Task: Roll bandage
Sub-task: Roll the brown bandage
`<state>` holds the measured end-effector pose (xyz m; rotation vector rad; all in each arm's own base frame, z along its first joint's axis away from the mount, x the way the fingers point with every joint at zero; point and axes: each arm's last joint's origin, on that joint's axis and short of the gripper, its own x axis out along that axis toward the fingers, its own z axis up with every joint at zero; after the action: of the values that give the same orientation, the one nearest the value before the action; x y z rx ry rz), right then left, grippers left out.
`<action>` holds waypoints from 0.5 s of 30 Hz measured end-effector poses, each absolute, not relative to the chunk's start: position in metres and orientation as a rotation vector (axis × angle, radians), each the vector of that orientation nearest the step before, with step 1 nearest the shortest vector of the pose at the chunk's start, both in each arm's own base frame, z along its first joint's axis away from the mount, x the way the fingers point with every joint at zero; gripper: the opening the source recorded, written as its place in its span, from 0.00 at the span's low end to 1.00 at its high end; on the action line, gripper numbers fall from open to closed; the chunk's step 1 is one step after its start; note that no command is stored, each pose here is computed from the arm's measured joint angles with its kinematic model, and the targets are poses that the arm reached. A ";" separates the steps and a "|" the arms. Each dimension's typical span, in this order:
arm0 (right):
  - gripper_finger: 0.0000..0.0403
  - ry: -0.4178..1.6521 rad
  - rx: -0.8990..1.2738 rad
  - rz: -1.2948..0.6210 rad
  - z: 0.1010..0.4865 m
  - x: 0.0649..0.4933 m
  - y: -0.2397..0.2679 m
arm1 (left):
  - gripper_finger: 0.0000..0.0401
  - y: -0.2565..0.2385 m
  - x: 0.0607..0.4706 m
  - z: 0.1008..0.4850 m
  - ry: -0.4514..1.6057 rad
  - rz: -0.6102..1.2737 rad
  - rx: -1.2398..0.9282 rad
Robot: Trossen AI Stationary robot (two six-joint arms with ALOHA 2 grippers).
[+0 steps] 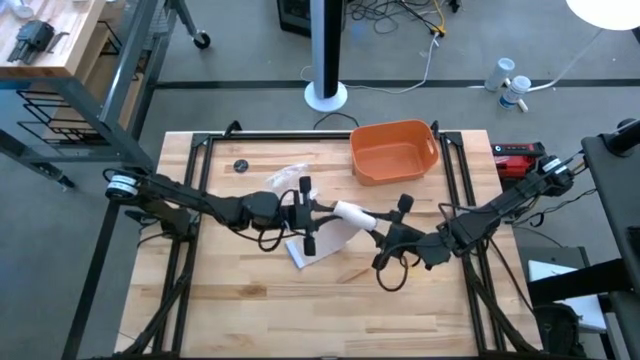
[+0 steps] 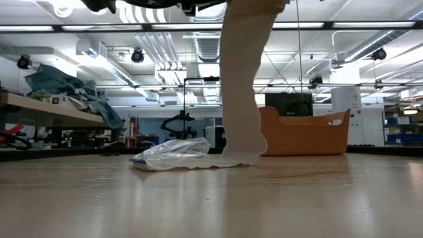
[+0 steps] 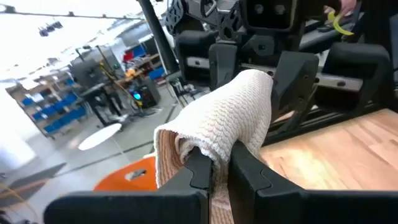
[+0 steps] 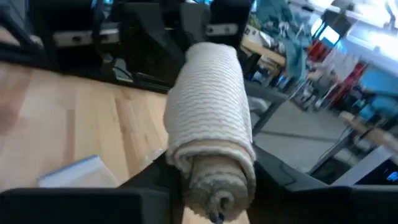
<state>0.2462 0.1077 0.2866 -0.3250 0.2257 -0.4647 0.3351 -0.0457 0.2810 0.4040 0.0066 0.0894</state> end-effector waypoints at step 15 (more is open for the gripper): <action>0.60 0.184 -0.190 -0.511 0.293 0.244 0.098 | 0.03 -0.038 0.334 0.284 0.009 0.276 0.340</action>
<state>0.2445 0.0980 0.2933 -0.1902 0.1837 -0.5112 0.3342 -0.0384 0.2837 0.3400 0.0089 0.2762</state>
